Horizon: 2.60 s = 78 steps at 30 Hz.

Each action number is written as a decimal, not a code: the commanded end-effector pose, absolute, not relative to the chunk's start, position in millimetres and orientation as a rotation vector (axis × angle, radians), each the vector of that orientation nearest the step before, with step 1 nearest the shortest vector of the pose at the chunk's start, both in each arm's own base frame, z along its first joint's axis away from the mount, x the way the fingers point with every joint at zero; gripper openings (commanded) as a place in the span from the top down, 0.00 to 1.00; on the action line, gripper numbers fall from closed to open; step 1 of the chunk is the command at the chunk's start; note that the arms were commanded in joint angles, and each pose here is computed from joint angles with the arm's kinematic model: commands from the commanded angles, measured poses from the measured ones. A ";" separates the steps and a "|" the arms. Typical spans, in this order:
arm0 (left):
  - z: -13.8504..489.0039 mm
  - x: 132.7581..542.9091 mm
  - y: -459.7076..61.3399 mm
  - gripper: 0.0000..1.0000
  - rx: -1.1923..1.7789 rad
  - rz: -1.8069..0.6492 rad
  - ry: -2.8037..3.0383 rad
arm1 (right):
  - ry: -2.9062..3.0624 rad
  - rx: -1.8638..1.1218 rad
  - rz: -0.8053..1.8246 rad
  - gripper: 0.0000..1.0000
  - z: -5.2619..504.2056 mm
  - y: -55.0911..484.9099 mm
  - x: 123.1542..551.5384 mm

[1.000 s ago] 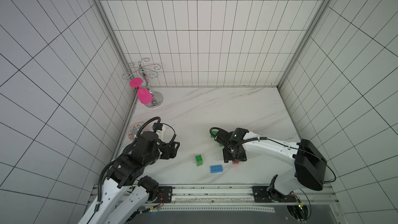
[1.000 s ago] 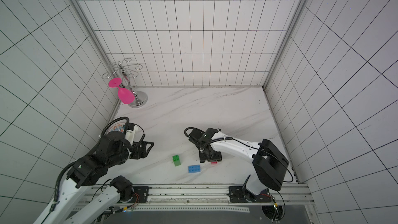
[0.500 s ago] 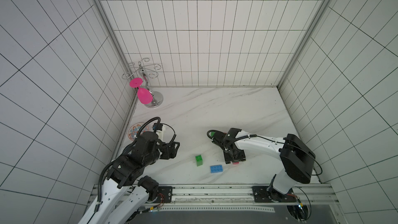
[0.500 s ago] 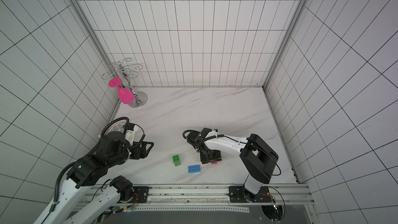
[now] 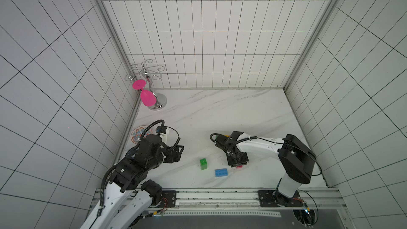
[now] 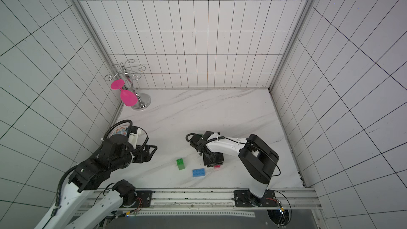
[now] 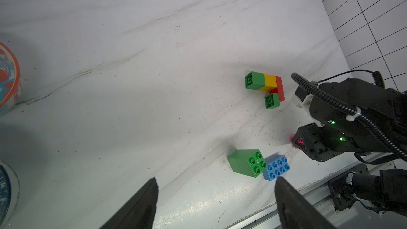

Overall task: Assemble the letter r with lego
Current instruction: Adjust the lego brick at the center of the board.

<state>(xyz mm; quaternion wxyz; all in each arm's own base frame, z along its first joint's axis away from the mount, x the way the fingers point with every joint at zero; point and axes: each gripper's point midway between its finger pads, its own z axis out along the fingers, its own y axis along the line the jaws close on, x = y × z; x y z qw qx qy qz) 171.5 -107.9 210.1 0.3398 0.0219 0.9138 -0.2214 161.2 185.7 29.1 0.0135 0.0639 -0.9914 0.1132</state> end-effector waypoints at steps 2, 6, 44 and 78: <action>207.0 172.8 -107.0 0.17 0.051 -0.568 2.384 | -3.052 0.216 0.387 0.63 24.3 182.5 163.0; 207.2 172.9 -107.1 0.17 0.053 -0.566 2.384 | -3.037 0.239 0.369 0.70 20.8 184.4 161.2; 338.4 98.3 -236.5 0.05 1.151 -1.044 1.027 | -2.556 0.370 -2.094 1.00 316.1 266.3 178.9; 351.3 116.1 -287.9 0.21 1.132 -1.026 0.958 | -2.389 0.689 -2.151 1.00 347.4 297.8 127.5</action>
